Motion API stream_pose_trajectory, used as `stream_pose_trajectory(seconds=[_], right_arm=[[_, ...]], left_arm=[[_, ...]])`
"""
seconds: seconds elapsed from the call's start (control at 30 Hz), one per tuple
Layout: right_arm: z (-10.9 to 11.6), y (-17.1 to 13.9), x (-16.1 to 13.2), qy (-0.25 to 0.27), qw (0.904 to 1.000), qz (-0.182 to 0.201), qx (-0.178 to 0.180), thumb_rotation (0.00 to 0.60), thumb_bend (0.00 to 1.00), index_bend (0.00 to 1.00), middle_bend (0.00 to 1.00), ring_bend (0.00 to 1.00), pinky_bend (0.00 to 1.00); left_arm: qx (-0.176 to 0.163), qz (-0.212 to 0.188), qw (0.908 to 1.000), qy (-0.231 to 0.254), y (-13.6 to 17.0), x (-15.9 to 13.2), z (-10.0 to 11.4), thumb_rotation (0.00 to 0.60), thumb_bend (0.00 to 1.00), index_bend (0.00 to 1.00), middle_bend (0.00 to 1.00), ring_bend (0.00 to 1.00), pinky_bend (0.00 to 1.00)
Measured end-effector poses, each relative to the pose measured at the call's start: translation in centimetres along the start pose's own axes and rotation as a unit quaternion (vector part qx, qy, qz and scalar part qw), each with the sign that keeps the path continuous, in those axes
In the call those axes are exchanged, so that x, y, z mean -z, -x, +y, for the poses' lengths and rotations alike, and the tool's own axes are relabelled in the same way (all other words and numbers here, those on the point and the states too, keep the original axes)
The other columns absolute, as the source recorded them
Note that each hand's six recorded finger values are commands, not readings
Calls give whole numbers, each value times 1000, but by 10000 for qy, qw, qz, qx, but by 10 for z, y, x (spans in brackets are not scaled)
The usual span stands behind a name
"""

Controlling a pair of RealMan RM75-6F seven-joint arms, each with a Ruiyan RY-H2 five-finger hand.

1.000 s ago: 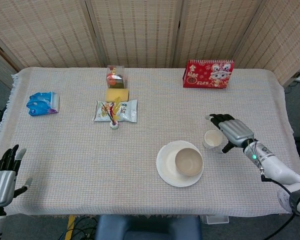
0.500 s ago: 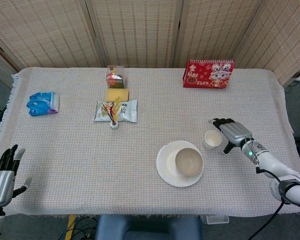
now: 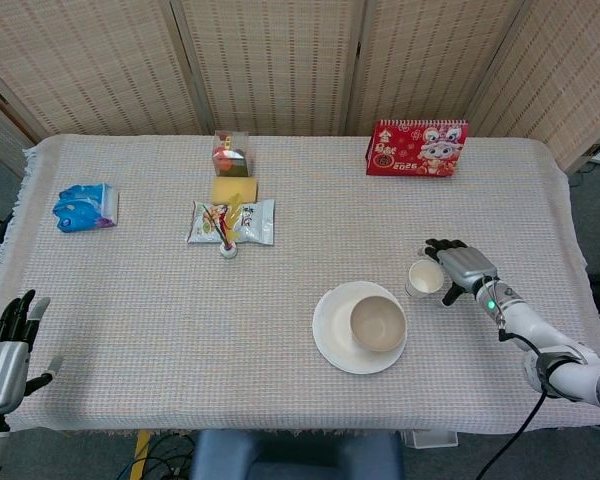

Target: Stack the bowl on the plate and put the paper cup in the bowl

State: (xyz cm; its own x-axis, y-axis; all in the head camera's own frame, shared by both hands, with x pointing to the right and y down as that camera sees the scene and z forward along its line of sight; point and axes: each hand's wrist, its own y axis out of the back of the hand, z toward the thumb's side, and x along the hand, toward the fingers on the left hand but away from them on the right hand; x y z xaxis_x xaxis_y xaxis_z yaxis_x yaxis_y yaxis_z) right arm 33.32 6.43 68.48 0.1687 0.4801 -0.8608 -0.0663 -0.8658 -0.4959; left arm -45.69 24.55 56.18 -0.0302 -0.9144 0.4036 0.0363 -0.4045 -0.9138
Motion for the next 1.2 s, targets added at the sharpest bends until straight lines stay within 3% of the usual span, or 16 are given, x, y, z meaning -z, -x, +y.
stream_pose_trajectory(seconds=[0.33, 0.7, 0.97, 1.2], right_arm=[[1, 13, -1, 234, 9994, -15, 255, 600, 205, 347, 25, 0, 0], [17, -1, -11, 275, 9984, 142, 480, 600, 231, 370, 35, 0, 0], [49, -37, -34, 635, 9925, 558, 887, 600, 226, 370, 46, 0, 0], [44, -46, -63, 901, 9877, 1040, 741, 600, 220, 370, 49, 0, 0]], left_arm=[[-18, 19, 10000, 1, 1, 1, 1, 600, 315, 0, 0, 0, 259], [-14, 8, 10000, -6, 0, 1, 0, 600, 314, 0, 0, 0, 259], [1, -38, 10000, -40, -2, -4, -2, 600, 314, 0, 0, 0, 259], [-21, -81, 9999, -66, -2, -8, -2, 600, 314, 0, 0, 0, 259]])
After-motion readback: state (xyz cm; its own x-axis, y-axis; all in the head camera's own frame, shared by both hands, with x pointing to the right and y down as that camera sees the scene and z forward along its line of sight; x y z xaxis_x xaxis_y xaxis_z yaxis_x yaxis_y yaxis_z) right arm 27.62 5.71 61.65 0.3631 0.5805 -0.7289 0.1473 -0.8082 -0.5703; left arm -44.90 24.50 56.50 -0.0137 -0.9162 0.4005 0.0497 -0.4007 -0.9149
